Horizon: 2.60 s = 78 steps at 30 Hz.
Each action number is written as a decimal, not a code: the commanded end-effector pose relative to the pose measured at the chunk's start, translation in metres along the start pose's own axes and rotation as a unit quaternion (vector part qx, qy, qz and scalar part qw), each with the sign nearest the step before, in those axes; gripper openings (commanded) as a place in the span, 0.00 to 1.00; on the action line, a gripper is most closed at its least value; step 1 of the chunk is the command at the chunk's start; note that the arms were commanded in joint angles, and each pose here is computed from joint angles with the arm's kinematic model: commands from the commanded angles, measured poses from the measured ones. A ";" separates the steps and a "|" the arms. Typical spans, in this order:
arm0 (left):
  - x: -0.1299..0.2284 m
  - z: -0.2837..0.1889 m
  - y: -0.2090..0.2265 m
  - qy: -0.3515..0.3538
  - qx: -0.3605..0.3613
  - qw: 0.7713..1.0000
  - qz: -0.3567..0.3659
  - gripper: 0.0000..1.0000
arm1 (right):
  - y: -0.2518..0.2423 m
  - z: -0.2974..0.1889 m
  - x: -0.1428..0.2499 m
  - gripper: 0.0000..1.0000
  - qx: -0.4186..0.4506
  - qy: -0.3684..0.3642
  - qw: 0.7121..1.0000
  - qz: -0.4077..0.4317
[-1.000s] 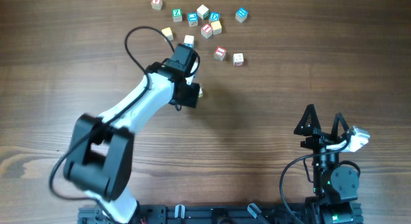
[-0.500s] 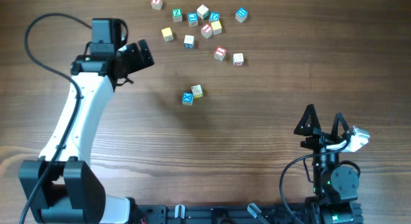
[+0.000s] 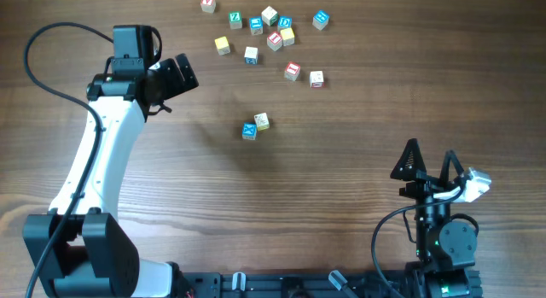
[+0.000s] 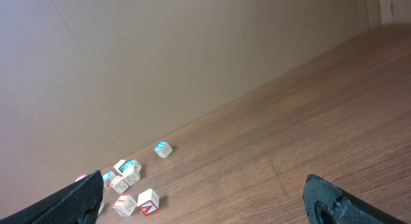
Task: Form a circle
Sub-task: 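Retract the left arm up and away from the blocks, then raise the right arm and reach toward the block cluster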
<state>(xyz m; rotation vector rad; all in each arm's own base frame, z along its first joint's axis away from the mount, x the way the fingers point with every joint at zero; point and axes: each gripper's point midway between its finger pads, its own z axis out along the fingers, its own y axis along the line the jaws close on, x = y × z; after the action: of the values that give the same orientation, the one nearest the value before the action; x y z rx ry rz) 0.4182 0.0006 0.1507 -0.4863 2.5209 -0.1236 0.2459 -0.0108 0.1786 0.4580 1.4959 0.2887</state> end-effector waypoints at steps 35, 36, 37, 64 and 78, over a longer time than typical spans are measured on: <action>-0.001 0.001 0.003 -0.001 -0.006 1.000 -0.008 1.00 | 0.156 0.027 -0.117 1.00 -0.147 0.216 0.963 -0.067; -0.001 0.001 0.003 0.000 -0.006 1.000 -0.008 1.00 | 0.164 0.040 -0.126 1.00 -0.140 0.235 0.958 -0.080; -0.001 0.001 0.003 0.000 -0.006 1.000 -0.008 1.00 | 0.170 0.051 -0.134 1.00 -0.136 0.250 0.954 -0.094; -0.001 0.001 0.003 0.000 -0.006 1.000 -0.008 1.00 | 0.116 0.261 0.054 0.13 -0.013 0.515 0.841 -0.166; -0.001 0.001 0.003 0.000 -0.006 1.000 -0.008 1.00 | 0.084 0.278 0.135 0.12 0.000 0.556 0.815 -0.163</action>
<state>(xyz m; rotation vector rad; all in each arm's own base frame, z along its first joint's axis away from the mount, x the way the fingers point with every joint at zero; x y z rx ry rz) 0.4176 0.0006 0.1500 -0.4916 2.5239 -0.1247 0.5402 0.0923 0.1335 -0.0197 2.6239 0.3159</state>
